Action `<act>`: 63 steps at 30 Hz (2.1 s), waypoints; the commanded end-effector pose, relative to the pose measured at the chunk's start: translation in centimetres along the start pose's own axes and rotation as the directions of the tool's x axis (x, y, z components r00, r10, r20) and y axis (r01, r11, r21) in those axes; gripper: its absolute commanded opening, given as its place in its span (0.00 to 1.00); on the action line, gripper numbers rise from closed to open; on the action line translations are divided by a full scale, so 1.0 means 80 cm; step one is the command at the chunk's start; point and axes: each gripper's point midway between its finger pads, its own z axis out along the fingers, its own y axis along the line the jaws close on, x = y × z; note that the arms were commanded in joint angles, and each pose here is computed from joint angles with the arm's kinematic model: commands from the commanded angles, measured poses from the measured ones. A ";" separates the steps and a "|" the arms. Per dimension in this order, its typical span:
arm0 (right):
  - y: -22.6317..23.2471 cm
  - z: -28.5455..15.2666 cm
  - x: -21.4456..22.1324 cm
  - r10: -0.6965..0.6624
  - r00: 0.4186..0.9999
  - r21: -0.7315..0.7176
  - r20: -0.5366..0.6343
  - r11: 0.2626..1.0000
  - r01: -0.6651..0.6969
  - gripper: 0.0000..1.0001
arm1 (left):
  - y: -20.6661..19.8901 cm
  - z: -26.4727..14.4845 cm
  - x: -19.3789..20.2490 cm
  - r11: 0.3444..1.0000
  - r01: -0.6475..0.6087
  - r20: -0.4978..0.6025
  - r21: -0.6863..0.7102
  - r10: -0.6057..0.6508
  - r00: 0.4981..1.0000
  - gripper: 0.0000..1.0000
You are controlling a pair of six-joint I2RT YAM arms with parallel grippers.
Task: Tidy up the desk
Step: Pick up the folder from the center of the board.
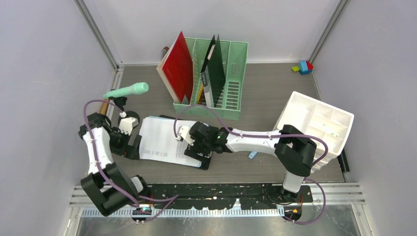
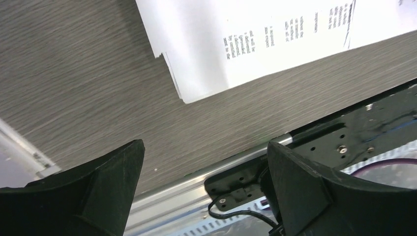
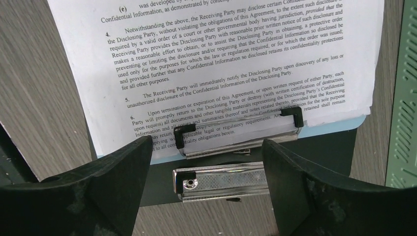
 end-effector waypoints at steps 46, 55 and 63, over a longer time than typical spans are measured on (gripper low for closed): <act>0.040 -0.014 -0.024 -0.138 0.990 -0.119 0.025 0.983 0.140 0.83 | 0.022 0.036 -0.058 0.812 0.149 0.211 0.565 -0.316 0.925 0.53; 0.040 -0.011 -0.021 -0.146 0.989 -0.118 0.018 0.982 0.147 0.83 | 0.011 0.024 -0.059 0.836 0.077 0.277 0.543 -0.264 0.924 0.48; 0.040 -0.009 -0.018 -0.151 0.989 -0.118 0.008 0.982 0.150 0.82 | 0.040 0.045 -0.053 0.900 0.130 0.276 0.416 -0.261 0.925 0.71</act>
